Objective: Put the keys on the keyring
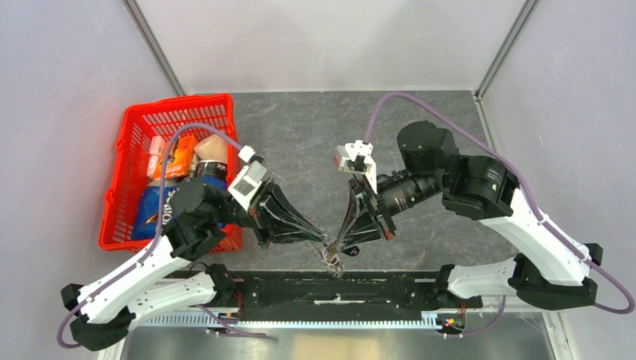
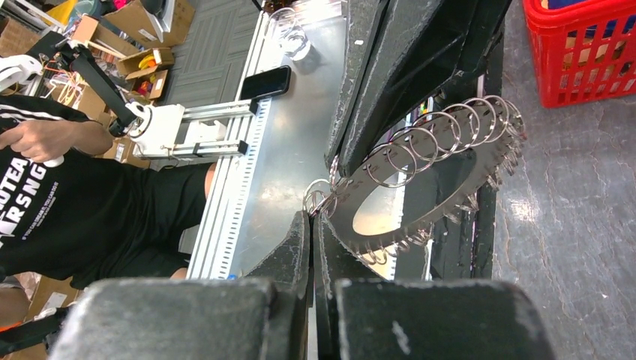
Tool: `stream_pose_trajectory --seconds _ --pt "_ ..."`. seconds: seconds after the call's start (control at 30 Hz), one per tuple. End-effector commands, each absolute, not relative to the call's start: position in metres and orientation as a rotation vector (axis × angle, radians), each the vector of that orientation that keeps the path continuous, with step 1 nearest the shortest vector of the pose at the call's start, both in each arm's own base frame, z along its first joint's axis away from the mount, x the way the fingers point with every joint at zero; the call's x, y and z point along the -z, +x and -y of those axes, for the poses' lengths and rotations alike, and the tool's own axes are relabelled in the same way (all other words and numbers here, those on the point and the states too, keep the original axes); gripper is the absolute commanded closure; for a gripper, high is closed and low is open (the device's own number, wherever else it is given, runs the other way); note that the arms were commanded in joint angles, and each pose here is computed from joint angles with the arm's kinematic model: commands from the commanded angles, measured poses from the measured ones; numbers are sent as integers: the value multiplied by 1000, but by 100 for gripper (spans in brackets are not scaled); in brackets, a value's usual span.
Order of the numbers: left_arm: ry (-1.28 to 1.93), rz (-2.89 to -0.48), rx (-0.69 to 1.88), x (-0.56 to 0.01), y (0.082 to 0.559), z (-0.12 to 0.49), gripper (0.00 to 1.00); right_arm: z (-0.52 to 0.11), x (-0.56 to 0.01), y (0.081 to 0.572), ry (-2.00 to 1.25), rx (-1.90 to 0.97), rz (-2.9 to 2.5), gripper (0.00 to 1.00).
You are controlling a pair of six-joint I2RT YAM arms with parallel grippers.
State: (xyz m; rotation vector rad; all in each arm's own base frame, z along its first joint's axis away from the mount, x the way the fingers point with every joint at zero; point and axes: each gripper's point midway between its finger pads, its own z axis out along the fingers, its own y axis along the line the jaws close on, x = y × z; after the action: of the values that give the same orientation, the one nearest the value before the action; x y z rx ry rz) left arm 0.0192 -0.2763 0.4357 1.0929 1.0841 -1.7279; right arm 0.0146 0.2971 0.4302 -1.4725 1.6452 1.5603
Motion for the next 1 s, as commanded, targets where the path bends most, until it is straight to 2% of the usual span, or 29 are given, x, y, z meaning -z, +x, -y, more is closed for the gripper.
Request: stream_pose_trajectory --seconds 0.0,0.1,0.27,0.4,0.5,0.73,0.97 --pt "1030 -947 1676 -466 20 266 98 -292 -429 6 -1475 -1607 -1617 100" --pt "1018 -942 1673 -468 21 266 98 -294 -425 6 -1467 -1616 -1620 94" --pt "1014 -944 1673 -468 22 267 98 -292 -428 8 -1451 -1598 -1606 66" --pt "1016 -945 1673 -467 22 268 98 -286 -442 10 -1414 -1560 -1581 53" --pt "1018 -947 1674 -466 22 268 98 -283 -454 16 -1372 -1512 -1560 50" --pt "1007 -939 1680 -467 21 266 98 -290 -472 32 -1302 -1443 -1517 50" --pt "985 -940 1681 -467 24 266 98 -303 -475 39 -1289 -1449 -1502 55"
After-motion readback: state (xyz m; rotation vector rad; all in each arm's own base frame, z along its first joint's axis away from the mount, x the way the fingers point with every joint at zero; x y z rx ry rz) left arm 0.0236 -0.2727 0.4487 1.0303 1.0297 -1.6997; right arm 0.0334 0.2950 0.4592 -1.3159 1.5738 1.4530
